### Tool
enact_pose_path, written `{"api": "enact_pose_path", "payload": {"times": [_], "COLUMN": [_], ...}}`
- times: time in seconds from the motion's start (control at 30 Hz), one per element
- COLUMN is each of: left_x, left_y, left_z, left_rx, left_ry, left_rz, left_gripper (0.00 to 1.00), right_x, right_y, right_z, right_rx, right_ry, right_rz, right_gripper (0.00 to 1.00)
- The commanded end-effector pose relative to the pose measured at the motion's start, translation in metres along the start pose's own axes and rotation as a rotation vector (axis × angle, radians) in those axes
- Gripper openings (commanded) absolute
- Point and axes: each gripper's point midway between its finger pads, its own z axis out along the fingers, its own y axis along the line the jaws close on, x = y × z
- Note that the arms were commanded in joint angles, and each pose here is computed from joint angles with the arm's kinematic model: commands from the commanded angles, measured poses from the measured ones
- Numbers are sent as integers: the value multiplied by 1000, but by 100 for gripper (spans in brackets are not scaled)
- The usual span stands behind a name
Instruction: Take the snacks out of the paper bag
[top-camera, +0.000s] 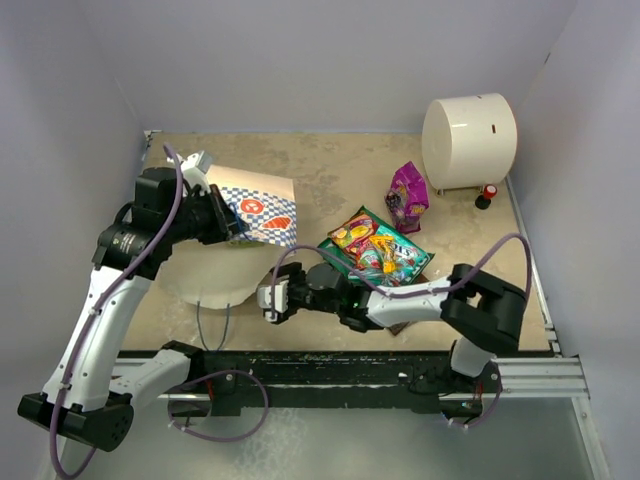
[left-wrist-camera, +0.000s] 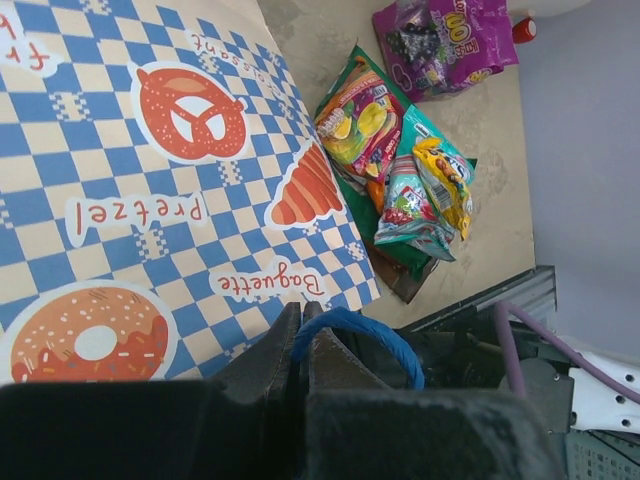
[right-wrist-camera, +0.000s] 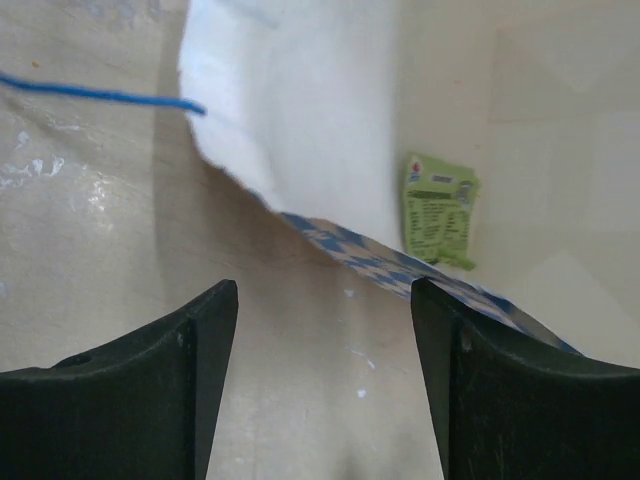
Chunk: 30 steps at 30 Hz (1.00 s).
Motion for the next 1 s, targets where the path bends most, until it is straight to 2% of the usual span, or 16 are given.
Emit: {"api": "enact_pose_path", "payload": {"times": [0.0, 0.13, 0.3, 0.5, 0.67, 0.8, 0.87, 0.97], "left_x": [-17, -23, -23, -20, -18, -18, -19, -20], "left_y": [-13, -13, -18, -20, -25, -28, -29, -32], "left_z": [-16, -18, -12, -6, -5, -5, -6, -7], "left_rx": [27, 14, 52, 77, 107, 120, 125, 129], "left_ry": [-57, -78, -67, -50, -43, -32, -31, -29], "left_rz": [49, 57, 55, 51, 50, 48, 50, 53], "left_gripper": [0, 0, 0, 0, 0, 0, 0, 0], "right_x": [-32, -25, -31, -59, -60, -59, -50, -35], "right_y": [-31, -28, -25, -2, 4, -1, -4, -20], "right_z": [-34, -80, -128, -157, -118, -62, -32, 6], "right_rx": [121, 132, 96, -71, -150, -162, -181, -108], "right_ry": [-82, -36, -9, -140, -148, -149, -98, -18], "right_rz": [-3, 56, 38, -152, -276, -352, -378, -384], "right_gripper": [73, 75, 77, 71, 61, 61, 62, 66]}}
